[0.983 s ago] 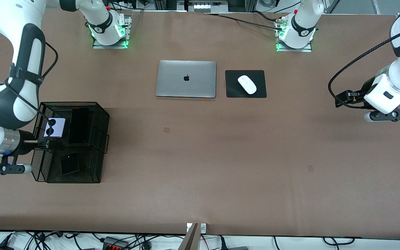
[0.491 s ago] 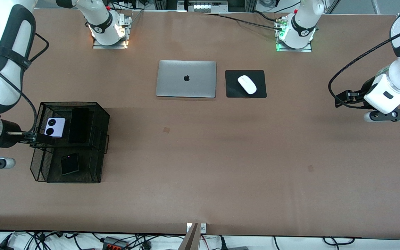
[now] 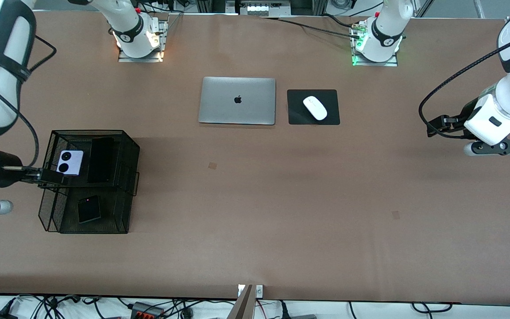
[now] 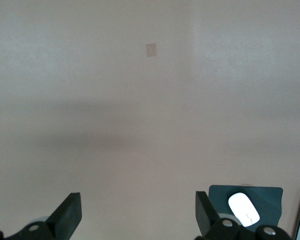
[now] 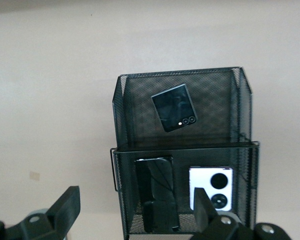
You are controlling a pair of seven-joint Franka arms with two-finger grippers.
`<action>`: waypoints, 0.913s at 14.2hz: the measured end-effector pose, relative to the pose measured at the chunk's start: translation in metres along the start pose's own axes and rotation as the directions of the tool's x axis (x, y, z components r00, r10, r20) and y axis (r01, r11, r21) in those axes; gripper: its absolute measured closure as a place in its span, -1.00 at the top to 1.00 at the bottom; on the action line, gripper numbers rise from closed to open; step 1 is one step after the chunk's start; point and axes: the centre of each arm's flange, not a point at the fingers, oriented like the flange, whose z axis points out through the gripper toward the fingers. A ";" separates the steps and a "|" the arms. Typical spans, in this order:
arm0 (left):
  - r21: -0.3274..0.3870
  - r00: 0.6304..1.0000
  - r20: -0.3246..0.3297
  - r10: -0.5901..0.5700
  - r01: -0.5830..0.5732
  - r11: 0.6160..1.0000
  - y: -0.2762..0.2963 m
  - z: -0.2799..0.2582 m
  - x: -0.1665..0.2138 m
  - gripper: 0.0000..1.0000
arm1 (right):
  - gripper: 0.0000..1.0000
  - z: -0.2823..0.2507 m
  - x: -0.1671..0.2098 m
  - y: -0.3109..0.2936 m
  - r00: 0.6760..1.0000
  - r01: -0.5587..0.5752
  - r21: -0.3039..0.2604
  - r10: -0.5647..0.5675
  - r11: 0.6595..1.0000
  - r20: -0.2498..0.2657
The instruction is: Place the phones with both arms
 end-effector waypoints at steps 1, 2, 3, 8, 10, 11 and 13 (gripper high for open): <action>0.000 1.000 0.000 -0.001 0.001 1.000 0.000 0.000 0.000 1.00 | 1.00 -0.012 -0.004 0.000 1.000 -0.002 -0.010 0.002 1.000 -0.017; 0.000 1.000 0.000 -0.001 0.001 1.000 -0.001 0.000 0.000 1.00 | 1.00 -0.024 -0.009 0.000 0.999 -0.011 -0.013 0.010 1.000 -0.032; 0.000 1.000 0.000 -0.001 0.001 1.000 -0.001 0.000 0.000 1.00 | 1.00 -0.035 -0.016 0.004 0.999 -0.021 -0.016 0.020 1.000 -0.045; -0.001 1.000 0.000 -0.005 0.005 1.000 -0.003 0.000 0.000 1.00 | 1.00 -0.047 -0.046 0.024 0.997 -0.015 -0.041 0.012 0.999 -0.070; -0.002 1.000 0.003 -0.024 0.024 1.000 -0.014 0.001 0.001 1.00 | 1.00 -0.046 -0.054 0.028 0.999 -0.017 -0.042 0.015 0.999 -0.049; -0.004 0.999 0.005 -0.041 0.041 0.999 -0.024 0.003 0.002 1.00 | 1.00 -0.045 -0.058 0.028 0.999 -0.016 -0.047 0.015 0.999 -0.033; -0.006 0.998 0.014 -0.062 0.062 0.998 -0.035 0.004 0.001 1.00 | 1.00 -0.041 -0.064 0.029 1.000 -0.015 -0.055 0.014 0.998 -0.018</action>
